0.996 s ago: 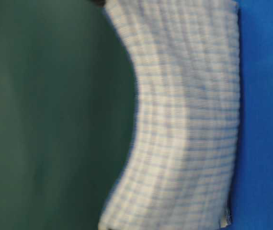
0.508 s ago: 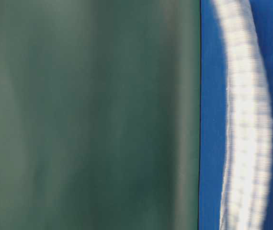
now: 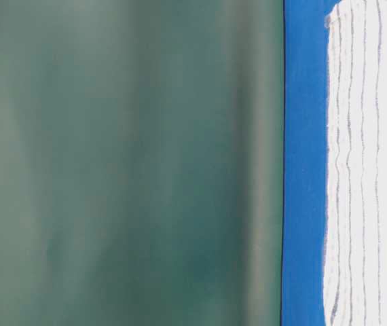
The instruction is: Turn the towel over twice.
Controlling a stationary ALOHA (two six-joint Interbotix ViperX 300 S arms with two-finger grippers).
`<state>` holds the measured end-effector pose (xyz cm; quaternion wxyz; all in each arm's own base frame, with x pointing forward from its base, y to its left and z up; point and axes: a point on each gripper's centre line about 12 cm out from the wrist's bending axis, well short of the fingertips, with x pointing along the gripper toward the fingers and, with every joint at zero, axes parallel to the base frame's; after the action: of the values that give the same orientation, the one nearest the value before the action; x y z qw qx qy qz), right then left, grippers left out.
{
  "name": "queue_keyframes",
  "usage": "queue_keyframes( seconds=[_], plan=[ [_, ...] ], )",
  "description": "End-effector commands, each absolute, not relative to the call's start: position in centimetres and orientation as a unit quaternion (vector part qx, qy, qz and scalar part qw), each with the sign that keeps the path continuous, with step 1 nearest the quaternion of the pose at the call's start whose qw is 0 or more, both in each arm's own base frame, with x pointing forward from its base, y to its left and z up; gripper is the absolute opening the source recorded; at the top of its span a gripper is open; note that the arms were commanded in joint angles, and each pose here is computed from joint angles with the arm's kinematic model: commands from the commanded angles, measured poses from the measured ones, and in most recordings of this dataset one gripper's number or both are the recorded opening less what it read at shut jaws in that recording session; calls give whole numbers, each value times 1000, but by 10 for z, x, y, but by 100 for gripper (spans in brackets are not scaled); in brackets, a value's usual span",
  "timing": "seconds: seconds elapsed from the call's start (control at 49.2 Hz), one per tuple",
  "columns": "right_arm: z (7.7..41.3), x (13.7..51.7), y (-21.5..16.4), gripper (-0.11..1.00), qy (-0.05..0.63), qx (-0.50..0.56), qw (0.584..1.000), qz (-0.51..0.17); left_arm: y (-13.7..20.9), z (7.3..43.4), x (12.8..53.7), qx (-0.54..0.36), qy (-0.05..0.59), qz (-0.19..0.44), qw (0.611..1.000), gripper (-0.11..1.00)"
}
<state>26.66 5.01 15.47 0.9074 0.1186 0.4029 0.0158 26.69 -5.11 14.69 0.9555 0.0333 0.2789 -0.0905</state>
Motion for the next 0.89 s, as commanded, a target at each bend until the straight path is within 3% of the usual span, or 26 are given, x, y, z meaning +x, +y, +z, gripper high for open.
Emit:
queue_keyframes(
  seconds=[0.0, 0.244, 0.285, 0.346, 0.488, 0.549, 0.691, 0.874],
  plan=[
    [157, 272, 53, 4, 398, 124, 909, 18, -53, 152, 272, 32, 270, -92, 958, 7],
    [150, 277, 62, 5, 411, 136, 901, 19, -53, 146, 274, 35, 288, -92, 953, 58],
    [150, 277, 62, 5, 411, 136, 901, 20, -53, 147, 274, 36, 288, -92, 953, 62],
    [150, 277, 62, 12, 411, 136, 901, 20, -53, 147, 274, 38, 289, -92, 952, 63],
    [153, 278, 63, 53, 408, 131, 903, 23, -52, 151, 273, 37, 287, -90, 953, 63],
    [156, 279, 63, 65, 403, 126, 906, 26, -52, 155, 273, 37, 283, -90, 954, 63],
    [171, 281, 58, 59, 380, 114, 917, 30, -50, 176, 274, 34, 261, -89, 961, 63],
    [205, 277, 42, 60, 320, 92, 943, 27, -43, 208, 273, 28, 212, -78, 974, 63]
  ],
)
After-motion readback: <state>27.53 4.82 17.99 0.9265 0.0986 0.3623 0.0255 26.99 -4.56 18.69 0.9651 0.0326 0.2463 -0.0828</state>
